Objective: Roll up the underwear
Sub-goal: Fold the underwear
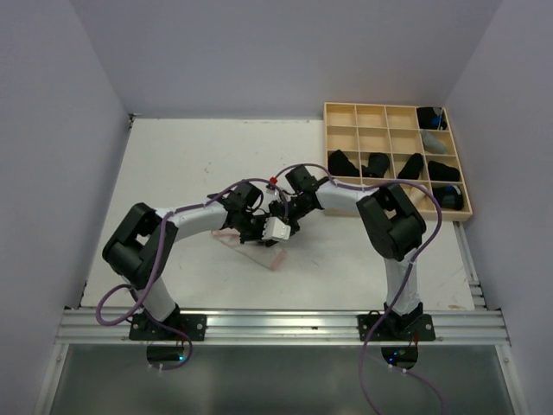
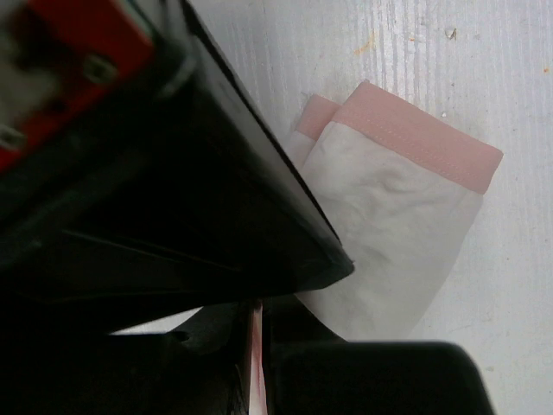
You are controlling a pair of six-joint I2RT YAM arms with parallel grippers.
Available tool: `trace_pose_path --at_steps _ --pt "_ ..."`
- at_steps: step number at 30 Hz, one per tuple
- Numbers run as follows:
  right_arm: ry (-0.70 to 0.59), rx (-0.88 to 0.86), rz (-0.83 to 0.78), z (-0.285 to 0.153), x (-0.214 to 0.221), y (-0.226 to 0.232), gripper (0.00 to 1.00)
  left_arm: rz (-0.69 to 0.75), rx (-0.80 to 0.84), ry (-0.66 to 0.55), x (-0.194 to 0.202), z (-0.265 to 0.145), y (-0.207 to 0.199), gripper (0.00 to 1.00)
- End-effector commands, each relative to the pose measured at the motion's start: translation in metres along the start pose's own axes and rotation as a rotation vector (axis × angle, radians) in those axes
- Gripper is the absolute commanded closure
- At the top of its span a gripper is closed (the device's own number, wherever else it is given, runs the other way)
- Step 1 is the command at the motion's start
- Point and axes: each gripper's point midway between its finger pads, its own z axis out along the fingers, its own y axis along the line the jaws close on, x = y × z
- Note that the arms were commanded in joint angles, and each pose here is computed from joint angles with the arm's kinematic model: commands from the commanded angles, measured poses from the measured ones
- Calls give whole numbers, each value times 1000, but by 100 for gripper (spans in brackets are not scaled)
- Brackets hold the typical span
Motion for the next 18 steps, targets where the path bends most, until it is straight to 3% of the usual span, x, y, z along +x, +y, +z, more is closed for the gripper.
trace_pose_path --at_steps 1,10,14,18 --pt "-15 39 -21 0 -2 1 86 -87 89 157 51 17 -34 93" --pt "1 214 -6 18 -2 -58 89 -121 69 145 48 12 -28 92" --pt "29 249 12 21 3 -70 91 -195 -7 74 36 -14 1 71" --pt "29 255 13 22 4 -72 91 -253 -122 -32 13 -64 33 67"
